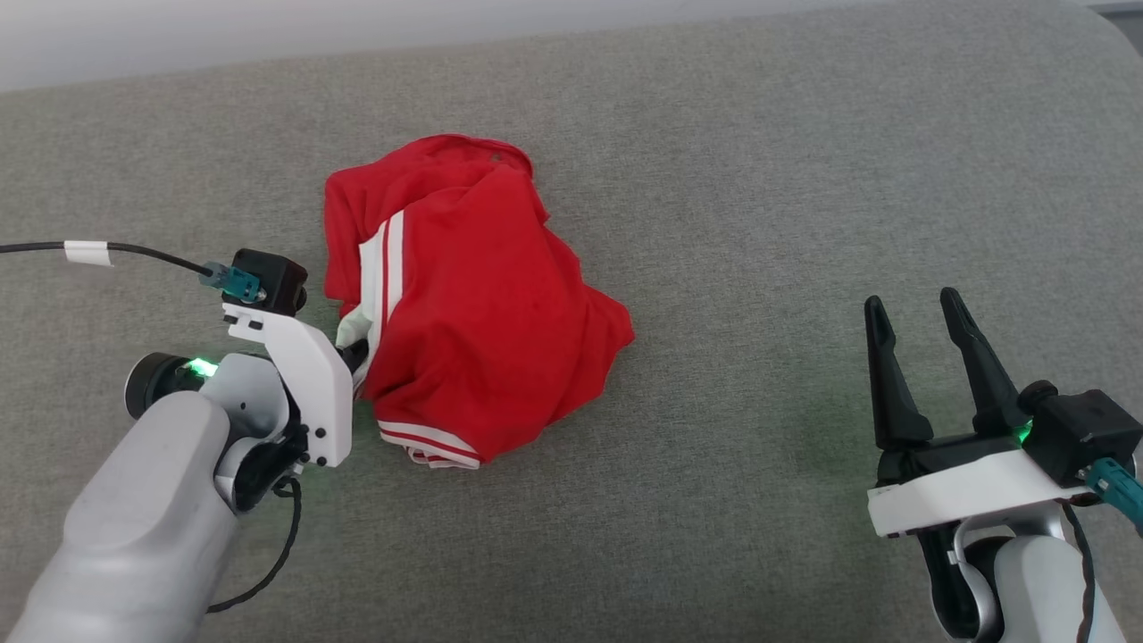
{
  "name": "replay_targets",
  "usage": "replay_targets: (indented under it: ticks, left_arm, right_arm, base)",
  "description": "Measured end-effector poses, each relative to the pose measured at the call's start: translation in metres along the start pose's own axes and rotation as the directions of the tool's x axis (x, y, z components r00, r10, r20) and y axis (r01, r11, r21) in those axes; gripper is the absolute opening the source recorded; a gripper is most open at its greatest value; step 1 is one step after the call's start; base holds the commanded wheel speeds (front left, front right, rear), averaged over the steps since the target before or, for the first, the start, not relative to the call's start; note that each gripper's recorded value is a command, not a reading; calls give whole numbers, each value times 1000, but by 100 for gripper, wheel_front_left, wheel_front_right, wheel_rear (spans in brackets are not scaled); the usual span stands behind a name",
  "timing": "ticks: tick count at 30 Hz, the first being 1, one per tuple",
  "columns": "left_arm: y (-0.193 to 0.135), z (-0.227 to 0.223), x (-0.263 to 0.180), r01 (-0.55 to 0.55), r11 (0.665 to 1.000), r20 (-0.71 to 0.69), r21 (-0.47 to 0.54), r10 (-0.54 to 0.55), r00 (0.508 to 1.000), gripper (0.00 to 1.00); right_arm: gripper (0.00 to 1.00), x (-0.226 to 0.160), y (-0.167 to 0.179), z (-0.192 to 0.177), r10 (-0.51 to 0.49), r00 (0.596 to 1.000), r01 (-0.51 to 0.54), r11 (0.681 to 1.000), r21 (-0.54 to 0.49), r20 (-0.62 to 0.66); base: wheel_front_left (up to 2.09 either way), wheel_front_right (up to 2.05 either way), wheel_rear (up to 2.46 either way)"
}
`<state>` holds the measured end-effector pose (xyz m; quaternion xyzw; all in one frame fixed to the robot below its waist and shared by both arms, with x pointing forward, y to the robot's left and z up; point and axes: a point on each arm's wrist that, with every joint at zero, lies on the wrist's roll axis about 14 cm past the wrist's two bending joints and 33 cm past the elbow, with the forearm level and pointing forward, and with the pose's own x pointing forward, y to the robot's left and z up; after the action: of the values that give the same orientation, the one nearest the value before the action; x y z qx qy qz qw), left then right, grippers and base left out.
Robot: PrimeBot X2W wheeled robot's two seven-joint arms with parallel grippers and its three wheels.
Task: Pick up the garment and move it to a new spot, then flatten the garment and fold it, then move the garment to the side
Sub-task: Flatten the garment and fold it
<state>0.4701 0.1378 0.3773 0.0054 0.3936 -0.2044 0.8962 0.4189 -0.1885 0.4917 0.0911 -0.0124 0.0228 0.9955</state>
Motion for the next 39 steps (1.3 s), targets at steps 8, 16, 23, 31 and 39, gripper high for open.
replay_targets:
  ticks: [8,16,23,31,39]
  left_arm:
    - [16,6,-21,-47,999,28,-15,47,998,0]
    - [57,7,-73,-207,977,87,-53,211,974,0]
    - [93,-40,-120,-364,921,-19,-138,365,931,0]
    - [88,-114,-134,-421,883,-226,-208,376,899,0]
    - [75,-114,-130,-380,883,-157,-275,348,924,100]
  right_arm:
    - [100,2,4,1,13,1000,-13,1000,-4,8]
    - [100,6,16,7,50,998,-50,999,-8,25]
    - [100,9,29,11,84,996,-84,996,-5,33]
    - [100,10,33,11,98,995,-98,995,-5,28]
    - [100,12,45,6,140,990,-140,990,-3,3]
  base:
    - [0,0,0]
    - [0,0,0]
    - [0,0,0]
    - [0,0,0]
    - [0,0,0]
